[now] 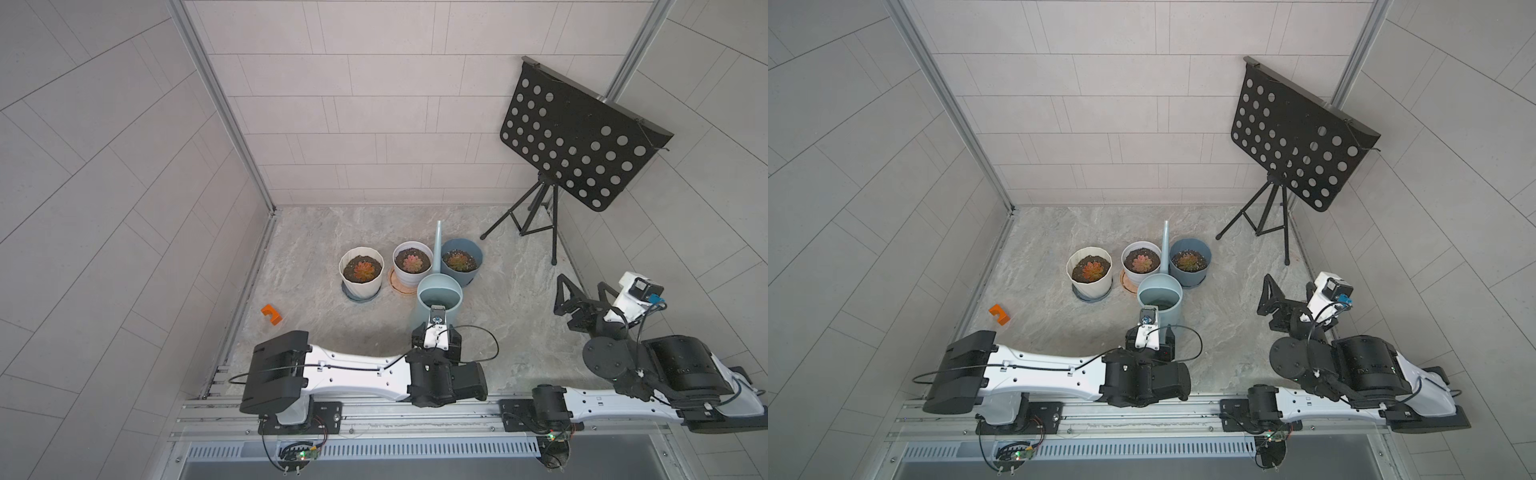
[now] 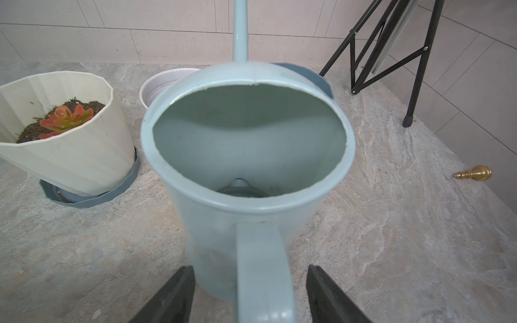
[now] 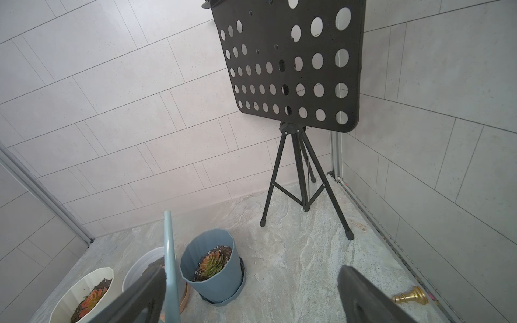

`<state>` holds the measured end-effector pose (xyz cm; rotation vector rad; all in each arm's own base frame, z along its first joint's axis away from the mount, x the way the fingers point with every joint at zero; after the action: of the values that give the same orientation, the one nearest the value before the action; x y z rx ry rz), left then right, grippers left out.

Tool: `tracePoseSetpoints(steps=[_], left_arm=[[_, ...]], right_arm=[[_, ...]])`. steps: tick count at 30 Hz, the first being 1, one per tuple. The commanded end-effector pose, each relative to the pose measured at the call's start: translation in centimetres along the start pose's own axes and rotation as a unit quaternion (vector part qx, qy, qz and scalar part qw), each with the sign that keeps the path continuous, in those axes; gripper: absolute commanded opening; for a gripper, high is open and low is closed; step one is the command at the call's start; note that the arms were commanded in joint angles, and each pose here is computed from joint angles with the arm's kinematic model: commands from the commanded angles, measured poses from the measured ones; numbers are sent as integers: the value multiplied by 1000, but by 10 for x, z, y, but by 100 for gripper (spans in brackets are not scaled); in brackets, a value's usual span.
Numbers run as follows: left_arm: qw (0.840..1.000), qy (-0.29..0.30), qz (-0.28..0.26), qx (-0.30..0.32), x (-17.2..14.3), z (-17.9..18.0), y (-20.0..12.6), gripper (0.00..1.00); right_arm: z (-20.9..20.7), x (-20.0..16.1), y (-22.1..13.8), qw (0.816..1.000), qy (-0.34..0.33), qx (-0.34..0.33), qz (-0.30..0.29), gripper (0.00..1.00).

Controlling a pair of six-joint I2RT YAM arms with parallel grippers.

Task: Water the succulent around the soil edge
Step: Pick up the watering can from the center of the board.

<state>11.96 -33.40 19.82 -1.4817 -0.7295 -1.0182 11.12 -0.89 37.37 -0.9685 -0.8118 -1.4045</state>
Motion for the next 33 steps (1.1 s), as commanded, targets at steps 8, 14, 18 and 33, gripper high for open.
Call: tracePoseSetpoints(steps=[8, 14, 18, 33], left_arm=[[1000, -3, -8, 23, 12, 8, 14, 30], [1000, 0, 3, 17, 12, 12, 11, 7], [1000, 16, 14, 4, 19, 23, -3, 1], [982, 140, -51, -114, 115, 101, -128, 0]], right_arm=[[-1, 2, 0, 1000, 2, -4, -9, 99], [1, 1, 0, 1000, 1, -3, -7, 99], [0, 2, 0, 1000, 1, -2, -5, 98], [0, 9, -1, 1000, -13, 4, 3, 98]])
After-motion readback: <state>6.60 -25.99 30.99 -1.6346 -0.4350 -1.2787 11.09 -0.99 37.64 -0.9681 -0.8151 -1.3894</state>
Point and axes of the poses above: each gripper's point midway between its finger pads, its own y axis out along the fingers, its own z axis along the line the jaws close on, x = y × z, the point moved 6 cm from there along -y, back along the fingers, and after that the axes turned 8 degrees about y, right-handed, at the moved point
